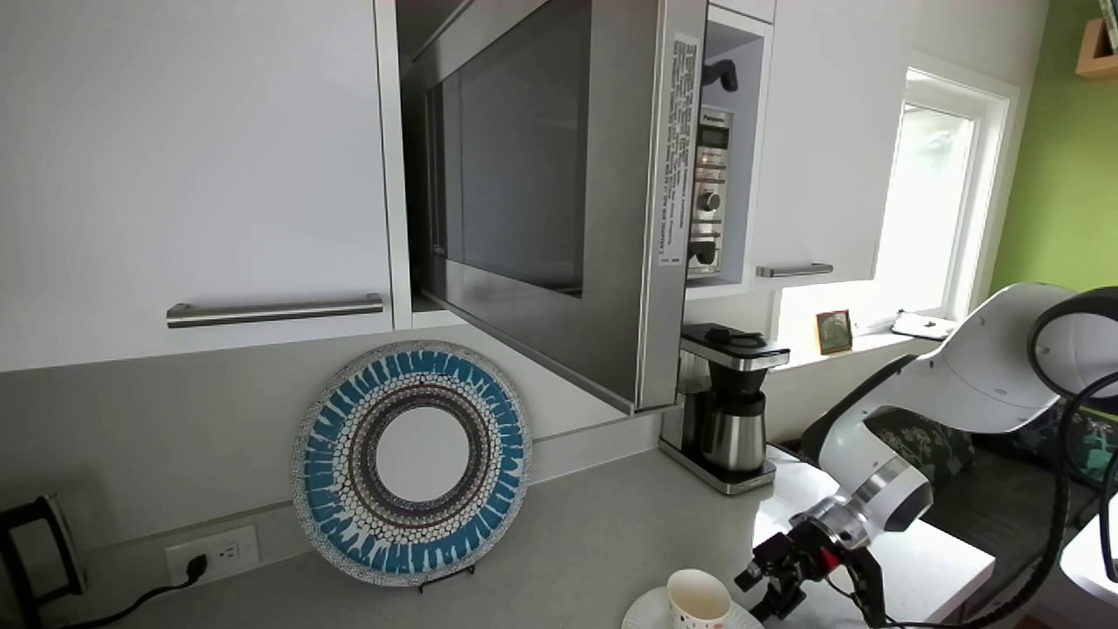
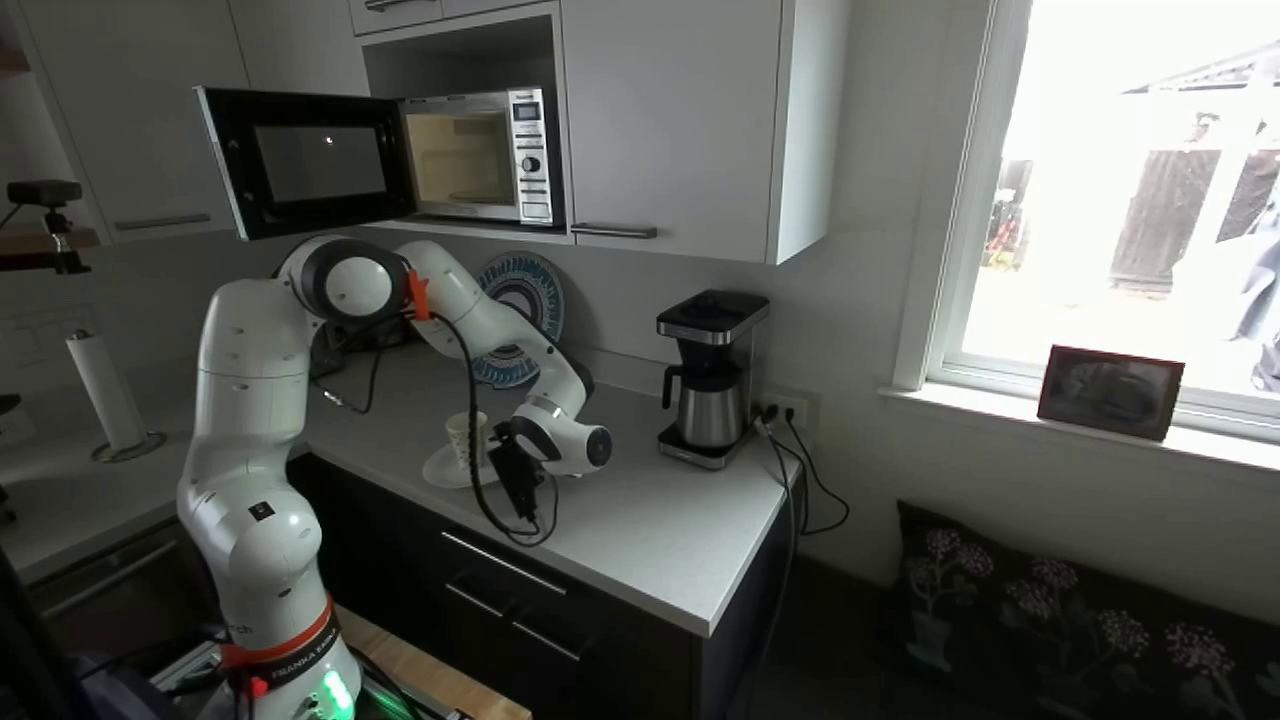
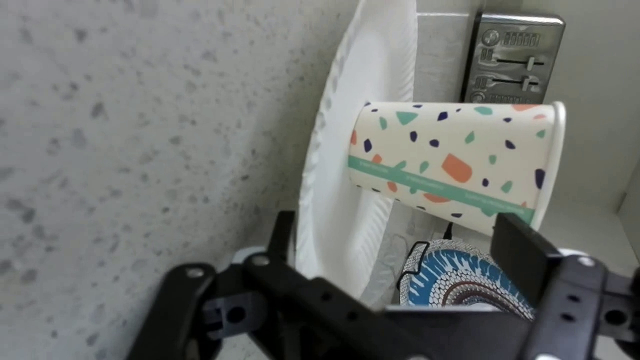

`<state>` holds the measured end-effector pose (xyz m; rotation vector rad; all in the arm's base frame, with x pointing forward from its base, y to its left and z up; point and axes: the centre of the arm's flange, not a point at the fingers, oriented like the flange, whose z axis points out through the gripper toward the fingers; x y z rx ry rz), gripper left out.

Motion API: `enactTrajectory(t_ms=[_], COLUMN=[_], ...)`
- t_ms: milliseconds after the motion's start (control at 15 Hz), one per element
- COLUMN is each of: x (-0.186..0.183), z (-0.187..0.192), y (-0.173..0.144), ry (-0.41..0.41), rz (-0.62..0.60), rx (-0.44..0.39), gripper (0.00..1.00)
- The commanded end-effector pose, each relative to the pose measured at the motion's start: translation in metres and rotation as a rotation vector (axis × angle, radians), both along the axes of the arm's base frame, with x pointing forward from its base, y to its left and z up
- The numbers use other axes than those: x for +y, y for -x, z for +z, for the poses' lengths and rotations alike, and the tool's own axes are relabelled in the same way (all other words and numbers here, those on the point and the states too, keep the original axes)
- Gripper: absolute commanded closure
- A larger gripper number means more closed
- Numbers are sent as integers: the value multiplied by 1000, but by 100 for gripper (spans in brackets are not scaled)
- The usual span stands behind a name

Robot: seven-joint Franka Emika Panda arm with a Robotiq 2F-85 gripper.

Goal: Put the plate and the cup in the microwave

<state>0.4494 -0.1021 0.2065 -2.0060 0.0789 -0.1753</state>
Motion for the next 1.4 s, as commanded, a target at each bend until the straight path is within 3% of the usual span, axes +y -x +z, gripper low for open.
enactTrajectory(t_ms=[0,67,733,867,1333], x=[1,1,-5,-6,-7], z=[-20,-20,-35,-35,-40], y=[0,0,10,10,11], ry=[65,74,133,134,108], rz=[62,73,115,110,100], rx=[57,63,127,126,118], gripper=[0,20,95,100,100])
